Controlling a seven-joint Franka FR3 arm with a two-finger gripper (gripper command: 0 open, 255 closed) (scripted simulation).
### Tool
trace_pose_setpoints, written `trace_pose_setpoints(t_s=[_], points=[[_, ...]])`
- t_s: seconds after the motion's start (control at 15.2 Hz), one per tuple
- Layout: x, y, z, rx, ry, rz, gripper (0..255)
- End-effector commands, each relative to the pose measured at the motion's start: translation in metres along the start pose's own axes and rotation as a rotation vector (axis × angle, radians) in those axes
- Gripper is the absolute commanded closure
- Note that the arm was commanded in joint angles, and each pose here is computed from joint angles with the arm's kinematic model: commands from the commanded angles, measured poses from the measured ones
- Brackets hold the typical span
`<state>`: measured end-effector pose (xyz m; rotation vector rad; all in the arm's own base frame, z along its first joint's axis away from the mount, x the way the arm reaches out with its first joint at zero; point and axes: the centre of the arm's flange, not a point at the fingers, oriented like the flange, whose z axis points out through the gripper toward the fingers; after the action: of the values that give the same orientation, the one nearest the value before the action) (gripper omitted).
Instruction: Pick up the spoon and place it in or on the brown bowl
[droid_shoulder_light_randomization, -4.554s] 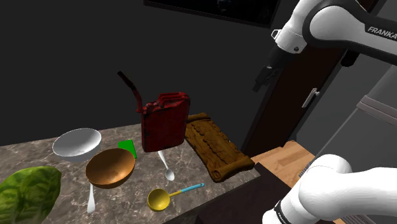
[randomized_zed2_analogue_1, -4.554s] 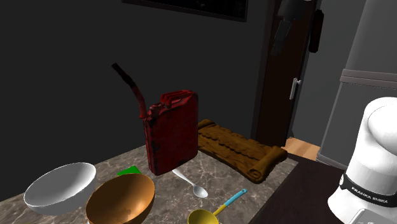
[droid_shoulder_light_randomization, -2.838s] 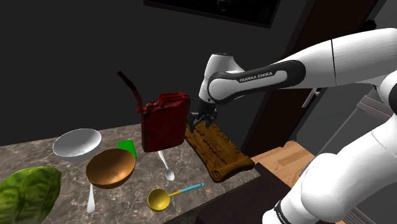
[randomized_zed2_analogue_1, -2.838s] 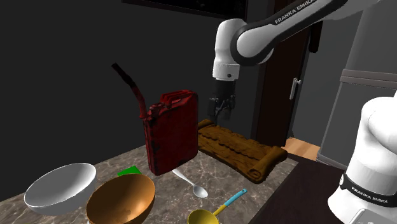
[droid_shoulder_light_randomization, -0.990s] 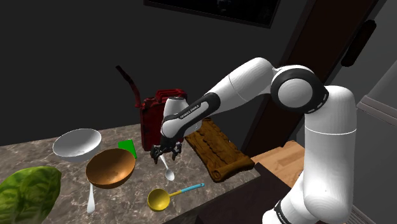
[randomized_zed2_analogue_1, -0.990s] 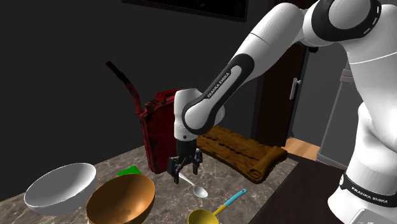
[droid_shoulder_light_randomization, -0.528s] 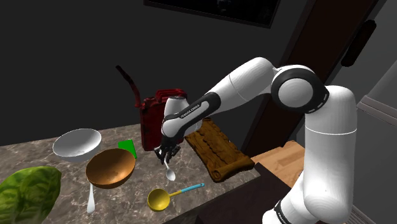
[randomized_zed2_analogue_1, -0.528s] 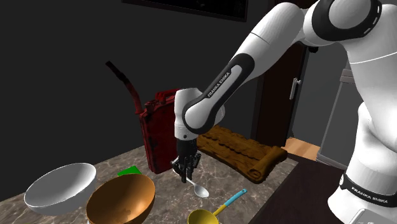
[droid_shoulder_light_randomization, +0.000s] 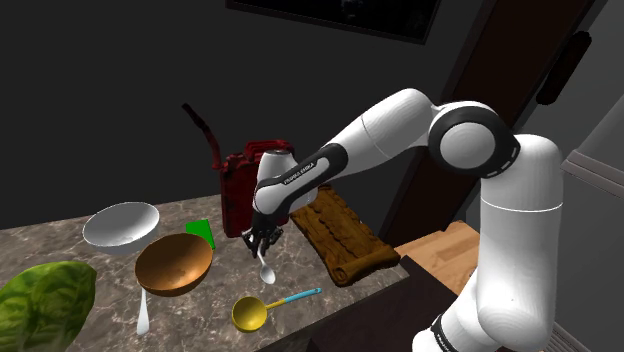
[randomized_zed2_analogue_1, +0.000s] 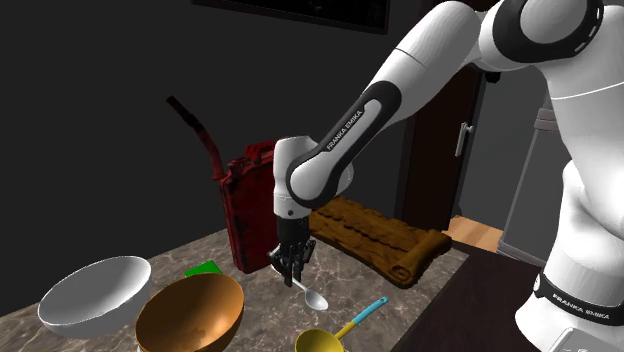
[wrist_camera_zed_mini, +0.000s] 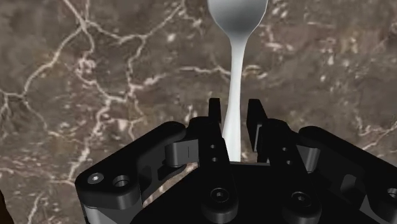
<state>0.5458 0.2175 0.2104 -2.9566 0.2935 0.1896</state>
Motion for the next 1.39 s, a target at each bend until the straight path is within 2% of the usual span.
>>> trace_pose_setpoints(t_s=[0.0, 1.32], points=[[-0.002, -0.002, -0.008, 0.0, 0.0, 0.0, 255], [-0.016, -0.018, -0.112, 0.0, 0.0, 0.0, 255]])
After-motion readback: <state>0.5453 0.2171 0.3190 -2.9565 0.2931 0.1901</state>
